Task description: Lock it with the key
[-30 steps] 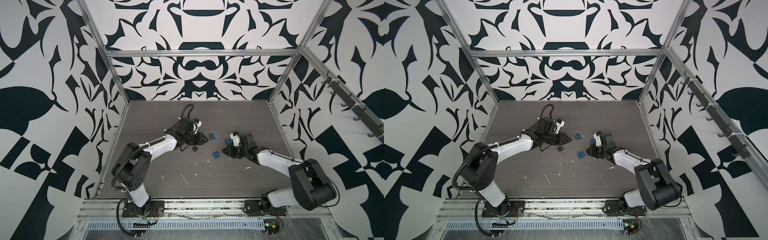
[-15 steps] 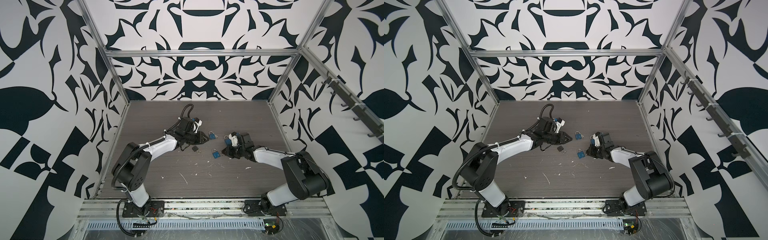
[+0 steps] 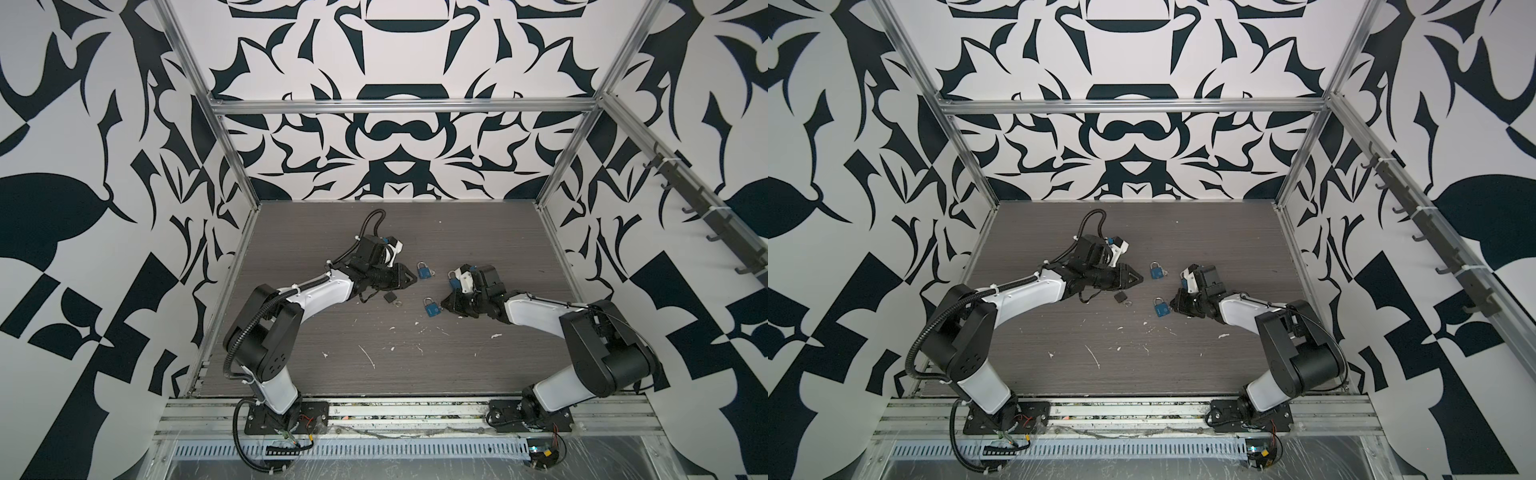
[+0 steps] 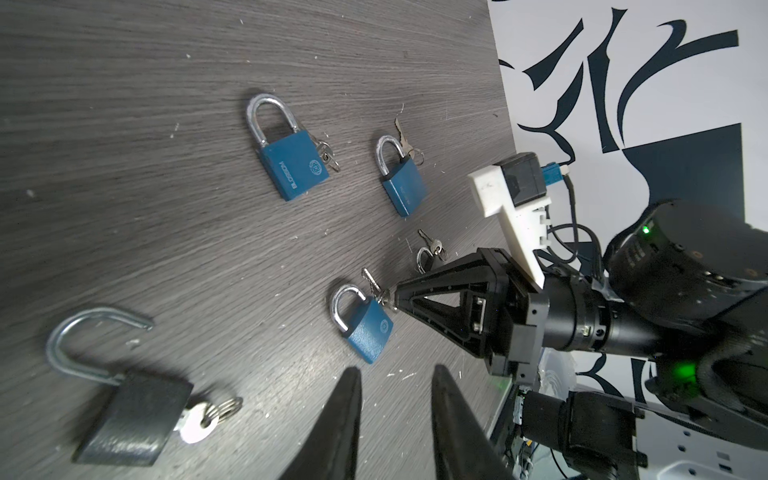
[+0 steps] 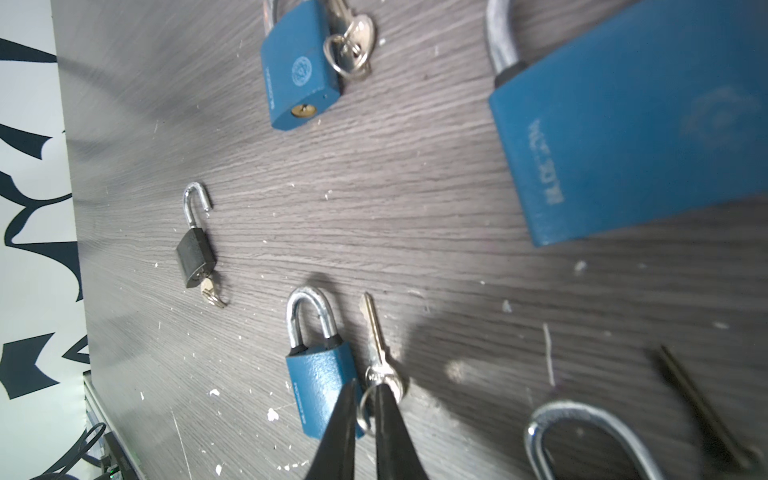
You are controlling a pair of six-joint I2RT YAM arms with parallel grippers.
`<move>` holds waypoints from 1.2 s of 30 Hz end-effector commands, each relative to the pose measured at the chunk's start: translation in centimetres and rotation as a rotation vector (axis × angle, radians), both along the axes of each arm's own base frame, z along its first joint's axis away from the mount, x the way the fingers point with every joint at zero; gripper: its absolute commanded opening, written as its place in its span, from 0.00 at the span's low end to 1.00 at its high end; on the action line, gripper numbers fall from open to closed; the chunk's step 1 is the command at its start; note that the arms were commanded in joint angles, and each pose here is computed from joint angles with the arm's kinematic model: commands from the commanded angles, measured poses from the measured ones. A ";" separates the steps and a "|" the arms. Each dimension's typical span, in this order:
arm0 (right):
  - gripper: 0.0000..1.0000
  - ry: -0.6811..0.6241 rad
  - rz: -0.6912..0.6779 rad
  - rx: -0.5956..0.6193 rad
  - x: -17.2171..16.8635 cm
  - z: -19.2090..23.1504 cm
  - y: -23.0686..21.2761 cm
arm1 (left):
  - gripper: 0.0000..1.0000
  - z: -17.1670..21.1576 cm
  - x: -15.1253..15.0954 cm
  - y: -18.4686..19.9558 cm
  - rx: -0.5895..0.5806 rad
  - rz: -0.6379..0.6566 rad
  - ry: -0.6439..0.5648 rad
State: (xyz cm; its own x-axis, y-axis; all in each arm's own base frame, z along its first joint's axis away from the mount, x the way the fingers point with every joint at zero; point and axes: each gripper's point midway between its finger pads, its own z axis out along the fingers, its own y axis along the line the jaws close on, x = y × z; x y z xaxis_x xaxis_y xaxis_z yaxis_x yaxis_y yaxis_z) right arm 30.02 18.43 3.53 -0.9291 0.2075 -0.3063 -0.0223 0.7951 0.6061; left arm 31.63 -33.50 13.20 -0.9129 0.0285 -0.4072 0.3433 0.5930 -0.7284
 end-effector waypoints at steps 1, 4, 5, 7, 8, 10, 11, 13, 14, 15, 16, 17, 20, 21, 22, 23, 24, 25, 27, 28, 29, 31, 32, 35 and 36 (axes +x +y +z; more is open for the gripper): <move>0.14 -0.062 -0.001 -0.014 1.3 1.9 0.2 | 0.32 -0.5 -0.1 0.0 -0.007 -0.006 0.014; 0.15 -0.085 -0.005 -0.038 1.4 2.9 -0.1 | 0.32 -0.6 -0.1 0.2 -0.004 -0.002 0.014; 0.15 -0.096 -0.004 -0.044 1.4 3.4 -0.1 | 0.32 -0.4 0.0 0.4 -0.004 0.004 0.009; 0.15 -0.119 0.008 -0.060 1.4 4.3 0.1 | 0.32 -0.4 0.2 0.9 -0.001 0.021 0.008; 0.15 -0.133 0.017 -0.075 1.3 4.8 0.2 | 0.32 -0.4 0.4 1.3 -0.002 0.033 0.008; 0.15 -0.161 0.043 -0.117 1.1 5.5 0.6 | 0.32 -0.5 0.8 2.1 -0.010 0.064 0.013; 0.15 -0.181 0.057 -0.142 1.0 6.0 1.0 | 0.32 -0.6 1.0 2.7 -0.015 0.084 0.021; 0.15 -0.223 0.092 -0.187 1.0 6.8 1.7 | 0.31 -0.8 1.5 4.0 -0.030 0.121 0.042; 0.15 -0.245 0.110 -0.208 0.9 7.3 2.3 | 0.31 -1.0 1.6 4.7 -0.038 0.143 0.055; 0.15 -0.268 0.134 -0.225 0.9 7.8 2.9 | 0.31 -1.1 2.0 5.5 -0.048 0.169 0.062; 0.15 -0.283 0.152 -0.238 0.9 8.1 3.5 | 0.31 -1.1 2.2 6.2 -0.059 0.186 0.068; 0.15 -0.299 0.167 -0.253 1.0 8.5 4.1 | 0.31 -1.2 2.3 7.0 -0.068 0.207 0.074; 0.14 -0.338 0.209 -0.277 1.4 9.1 5.8 | 0.31 -0.9 2.8 8.7 -0.082 0.248 0.073; 0.15 -0.346 0.222 -0.284 1.6 9.1 6.4 | 0.31 -0.8 2.8 9.2 -0.081 0.259 0.072; 0.15 -0.357 0.236 -0.291 1.8 9.2 7.1 | 0.31 -0.7 2.8 9.7 -0.079 0.267 0.070; 0.14 -0.364 0.255 -0.300 1.9 9.2 7.8 | 0.31 -0.5 2.9 10.2 -0.075 0.277 0.063; 0.15 -0.368 0.269 -0.310 2.1 9.1 8.3 | 0.31 -0.3 2.9 10.6 -0.071 0.286 0.057; 0.15 -0.372 0.285 -0.320 2.2 9.0 9.0 | 0.31 -0.1 2.9 11.2 -0.064 0.298 0.047; 0.17 -0.364 0.317 -0.339 2.3 8.2 10.1 | 0.31 0.2 2.9 12.1 -0.047 0.317 0.028; 0.20 -0.363 0.333 -0.345 2.4 8.0 10.7 | 0.32 0.3 2.8 12.6 -0.033 0.325 0.019; 0.27 -0.359 0.348 -0.352 2.4 7.7 11.3 | 0.32 0.5 2.8 13.0 -0.018 0.334 0.005; 0.33 -0.355 0.375 -0.360 2.4 7.1 12.5 | 0.32 0.9 2.7 13.7 0.015 0.347 -0.020; 0.35 -0.353 0.389 -0.367 2.4 6.8 13.1 | 0.32 1.0 2.5 14.0 0.031 0.351 -0.031; 0.38 -0.344 0.424 -0.381 2.3 6.0 14.4 | 0.32 1.4 2.3 14.9 0.073 0.370 -0.066; 0.39 -0.342 0.429 -0.382 2.3 5.8 14.8 | 0.32 1.5 2.2 15.2 0.082 0.376 -0.072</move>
